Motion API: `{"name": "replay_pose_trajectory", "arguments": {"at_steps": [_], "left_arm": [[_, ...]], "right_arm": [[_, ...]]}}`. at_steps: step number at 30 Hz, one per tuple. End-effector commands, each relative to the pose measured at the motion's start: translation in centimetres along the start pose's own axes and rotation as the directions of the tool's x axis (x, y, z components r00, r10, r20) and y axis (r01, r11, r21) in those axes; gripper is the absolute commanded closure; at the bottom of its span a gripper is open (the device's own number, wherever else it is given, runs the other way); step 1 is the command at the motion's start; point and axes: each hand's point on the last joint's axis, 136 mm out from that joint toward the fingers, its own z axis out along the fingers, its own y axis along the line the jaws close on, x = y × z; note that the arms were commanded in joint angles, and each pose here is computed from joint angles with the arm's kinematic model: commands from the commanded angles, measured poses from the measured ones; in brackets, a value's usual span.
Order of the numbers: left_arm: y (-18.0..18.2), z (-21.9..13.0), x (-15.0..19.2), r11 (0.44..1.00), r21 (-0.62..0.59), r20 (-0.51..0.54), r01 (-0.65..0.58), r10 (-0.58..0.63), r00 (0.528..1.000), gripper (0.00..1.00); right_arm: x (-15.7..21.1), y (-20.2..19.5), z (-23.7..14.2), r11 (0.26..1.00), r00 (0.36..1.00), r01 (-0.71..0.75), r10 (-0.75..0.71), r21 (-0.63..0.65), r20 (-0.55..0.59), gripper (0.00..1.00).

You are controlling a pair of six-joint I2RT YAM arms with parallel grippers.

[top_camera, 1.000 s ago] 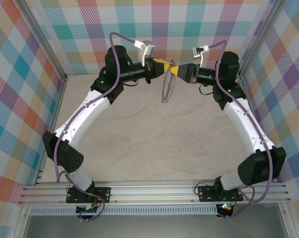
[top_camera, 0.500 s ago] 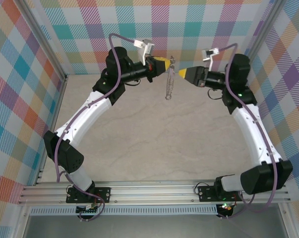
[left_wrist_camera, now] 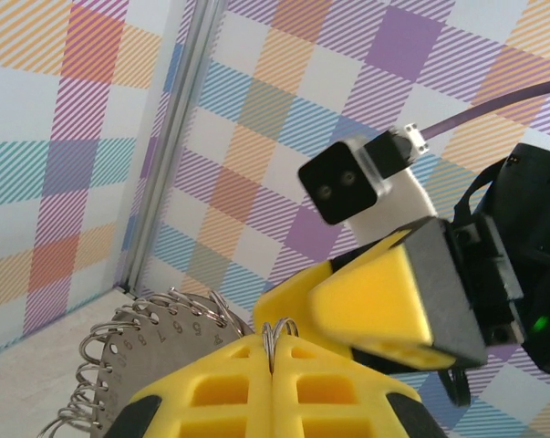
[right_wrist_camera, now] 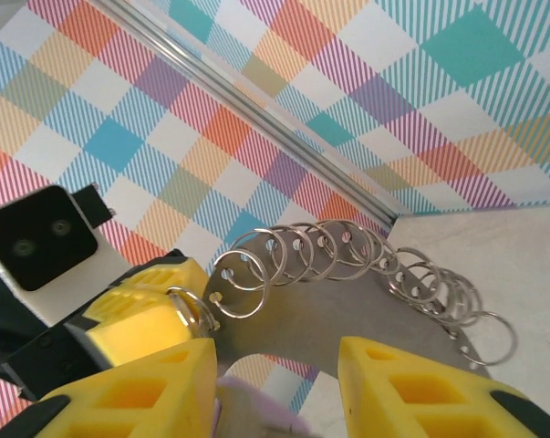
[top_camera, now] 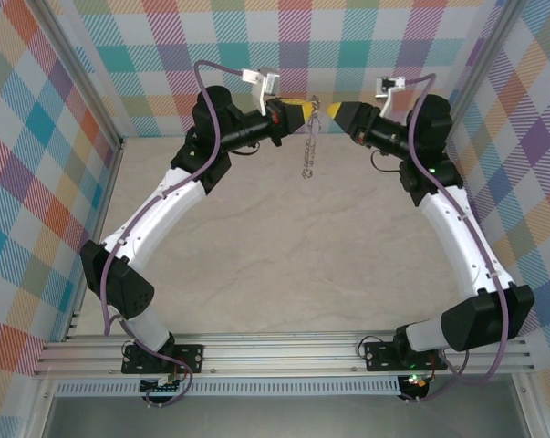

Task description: Put the keys on the keyring

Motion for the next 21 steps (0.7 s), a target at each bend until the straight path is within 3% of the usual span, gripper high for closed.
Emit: {"name": "replay_pose_trajectory", "arguments": {"at_steps": [1,8,14,21], "left_arm": [[-1.3,-0.2,-1.6,0.999,0.021,0.057,-0.027,0.025,0.998,1.00],[-1.1,-0.1,-1.5,0.999,0.015,0.054,-0.032,0.031,0.998,1.00],[-1.1,-0.1,-1.5,0.999,0.011,0.053,-0.042,0.042,0.998,1.00],[-1.2,0.0,-1.5,0.998,0.023,0.049,-0.051,0.050,0.998,1.00]], "right_arm": [[-1.0,2.9,0.7,0.998,0.998,0.041,-0.039,-0.037,0.050,0.61],[2.4,2.2,2.4,1.000,0.999,0.007,-0.008,-0.026,-0.042,0.66],[4.4,1.0,0.6,0.999,0.997,0.013,-0.010,0.045,-0.071,0.67],[3.4,0.9,-1.9,0.993,0.998,0.063,-0.060,0.097,-0.037,0.67]]}}
